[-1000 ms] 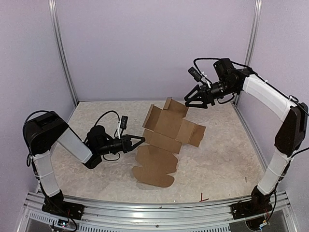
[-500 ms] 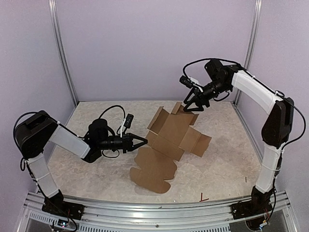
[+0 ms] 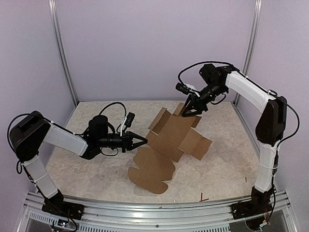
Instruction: Fold the paper box
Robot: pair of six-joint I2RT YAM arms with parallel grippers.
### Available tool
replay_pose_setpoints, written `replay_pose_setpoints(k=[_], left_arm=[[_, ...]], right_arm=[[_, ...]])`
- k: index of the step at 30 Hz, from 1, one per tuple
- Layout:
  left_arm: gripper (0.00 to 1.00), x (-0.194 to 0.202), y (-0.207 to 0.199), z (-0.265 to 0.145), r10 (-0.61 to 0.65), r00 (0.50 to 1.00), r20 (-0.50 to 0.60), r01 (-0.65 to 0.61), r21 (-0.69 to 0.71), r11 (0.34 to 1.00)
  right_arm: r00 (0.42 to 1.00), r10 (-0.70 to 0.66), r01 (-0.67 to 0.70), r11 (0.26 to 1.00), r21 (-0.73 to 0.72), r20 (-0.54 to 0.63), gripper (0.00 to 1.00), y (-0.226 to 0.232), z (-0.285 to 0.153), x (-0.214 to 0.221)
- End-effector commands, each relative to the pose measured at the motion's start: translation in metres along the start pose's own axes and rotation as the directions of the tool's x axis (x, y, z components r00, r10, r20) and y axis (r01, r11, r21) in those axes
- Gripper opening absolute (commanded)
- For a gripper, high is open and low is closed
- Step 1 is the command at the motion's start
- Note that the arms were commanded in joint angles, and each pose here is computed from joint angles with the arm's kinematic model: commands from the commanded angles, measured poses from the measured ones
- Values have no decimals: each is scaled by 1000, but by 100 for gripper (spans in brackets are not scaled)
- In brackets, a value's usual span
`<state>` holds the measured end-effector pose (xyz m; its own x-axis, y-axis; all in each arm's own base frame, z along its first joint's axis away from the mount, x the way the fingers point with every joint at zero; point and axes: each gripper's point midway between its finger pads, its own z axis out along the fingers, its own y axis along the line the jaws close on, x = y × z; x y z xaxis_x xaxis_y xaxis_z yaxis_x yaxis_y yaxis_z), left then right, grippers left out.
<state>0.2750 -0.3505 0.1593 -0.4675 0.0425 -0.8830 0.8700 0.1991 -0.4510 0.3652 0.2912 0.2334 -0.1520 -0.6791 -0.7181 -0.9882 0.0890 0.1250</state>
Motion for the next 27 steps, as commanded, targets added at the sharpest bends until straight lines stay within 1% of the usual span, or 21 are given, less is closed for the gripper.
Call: replay_pose_setpoints(k=[1,2,4,6,9,14,18,20,22,24,25,27], left_arm=[[0,-14,3,-3,56,998,7,-56,-29,998],[0,-15,6,-3,57,998,6,-56,-49,997],[3,-17,11,-5,66,998,12,-64,-84,994],[8,-22,13,-7,79,996,27,-76,-114,991],[10,-28,15,-8,106,994,41,-99,-147,984],[15,-38,21,-8,126,991,37,-116,-204,972],[21,-35,35,-4,89,996,2,-85,-257,963],[21,-34,42,-1,68,998,-19,-71,-281,957],[17,-34,45,1,63,998,-28,-68,-294,953],[18,-32,49,2,50,998,-40,-60,-311,948],[22,-31,51,2,43,998,-47,-56,-319,946],[36,-26,55,1,26,998,-58,-44,-345,938]], right_arm=[[998,52,-55,995,-83,-36,24,10,11,11],[998,57,-60,994,-91,-34,18,12,11,11],[997,69,-71,992,-101,-22,10,15,9,8],[996,94,-94,990,-106,-2,5,17,8,5],[991,135,-132,984,-116,20,0,19,8,0],[979,202,-194,970,-149,39,0,22,11,-1],[967,251,-243,957,-157,36,0,22,17,5],[963,266,-258,953,-157,32,0,22,21,9],[960,279,-271,951,-151,32,0,20,22,12],[956,292,-284,948,-144,36,0,18,24,13],[953,302,-294,946,-138,38,0,16,25,16],[949,313,-305,943,-133,43,0,14,27,19]])
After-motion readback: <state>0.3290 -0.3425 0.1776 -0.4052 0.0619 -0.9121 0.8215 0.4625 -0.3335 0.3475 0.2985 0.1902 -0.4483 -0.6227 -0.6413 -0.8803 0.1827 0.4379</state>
